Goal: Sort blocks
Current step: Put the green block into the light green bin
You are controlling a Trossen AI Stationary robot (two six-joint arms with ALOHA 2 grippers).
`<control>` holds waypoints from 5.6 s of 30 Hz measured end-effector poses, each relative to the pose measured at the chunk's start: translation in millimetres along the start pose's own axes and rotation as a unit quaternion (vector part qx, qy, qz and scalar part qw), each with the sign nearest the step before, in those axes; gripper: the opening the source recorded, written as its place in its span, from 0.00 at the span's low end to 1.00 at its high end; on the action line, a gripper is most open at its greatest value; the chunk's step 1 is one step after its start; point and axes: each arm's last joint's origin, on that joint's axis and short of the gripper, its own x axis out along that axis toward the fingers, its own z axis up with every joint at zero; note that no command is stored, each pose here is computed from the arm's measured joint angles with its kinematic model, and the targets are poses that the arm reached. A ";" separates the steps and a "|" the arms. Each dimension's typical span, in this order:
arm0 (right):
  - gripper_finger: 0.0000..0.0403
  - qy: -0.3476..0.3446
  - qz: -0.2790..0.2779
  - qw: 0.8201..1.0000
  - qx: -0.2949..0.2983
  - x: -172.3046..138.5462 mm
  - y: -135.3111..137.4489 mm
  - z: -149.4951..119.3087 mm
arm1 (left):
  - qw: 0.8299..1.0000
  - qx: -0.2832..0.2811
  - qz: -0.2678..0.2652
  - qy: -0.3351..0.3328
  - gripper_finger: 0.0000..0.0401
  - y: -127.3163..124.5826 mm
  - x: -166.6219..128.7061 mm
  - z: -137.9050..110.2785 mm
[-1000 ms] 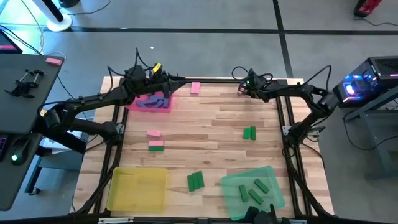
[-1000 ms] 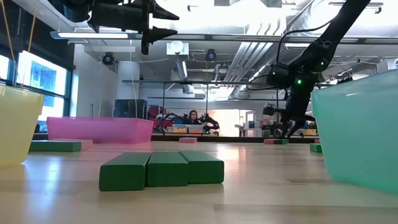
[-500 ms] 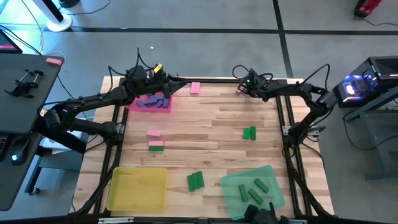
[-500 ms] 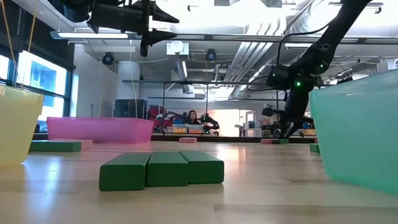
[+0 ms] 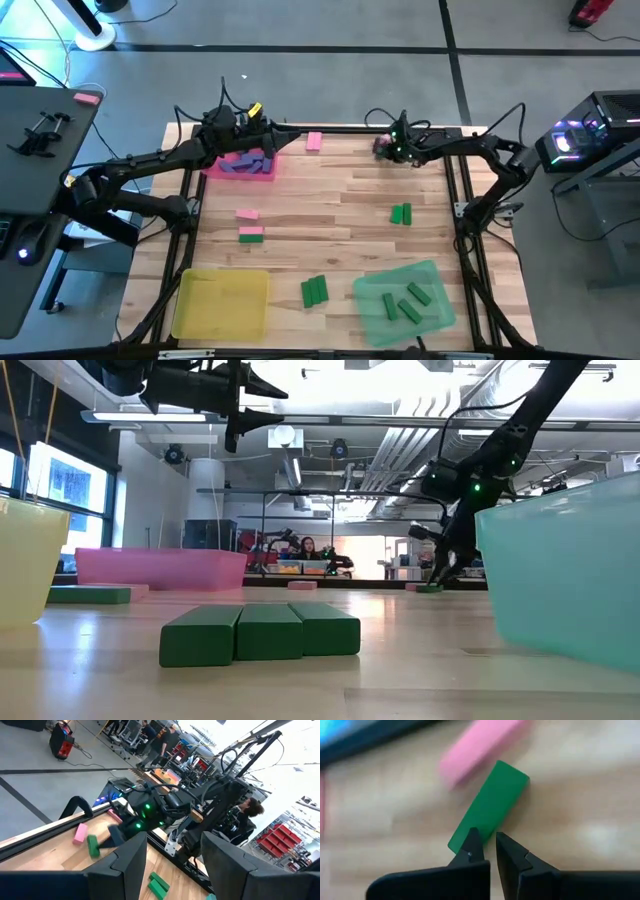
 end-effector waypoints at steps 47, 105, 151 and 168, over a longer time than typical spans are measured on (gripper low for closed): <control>0.00 0.018 0.234 0.956 -0.176 -159.2 40.8 -136.4 | 0.944 0.157 0.078 0.279 0.42 -83.5 53.7 -141.2; 0.00 0.048 0.454 0.855 -0.245 -274.2 1.3 -130.7 | 0.897 0.247 -0.052 0.363 0.11 -103.9 210.3 -169.0; 0.00 -0.026 0.532 0.788 -0.309 -309.8 -13.4 -160.4 | 0.833 0.152 -0.156 0.509 0.52 -145.1 153.5 -155.9; 0.00 -0.060 0.513 0.791 -0.328 -305.1 -11.1 -156.9 | 0.806 0.290 0.051 0.514 0.49 -74.0 -46.9 -198.2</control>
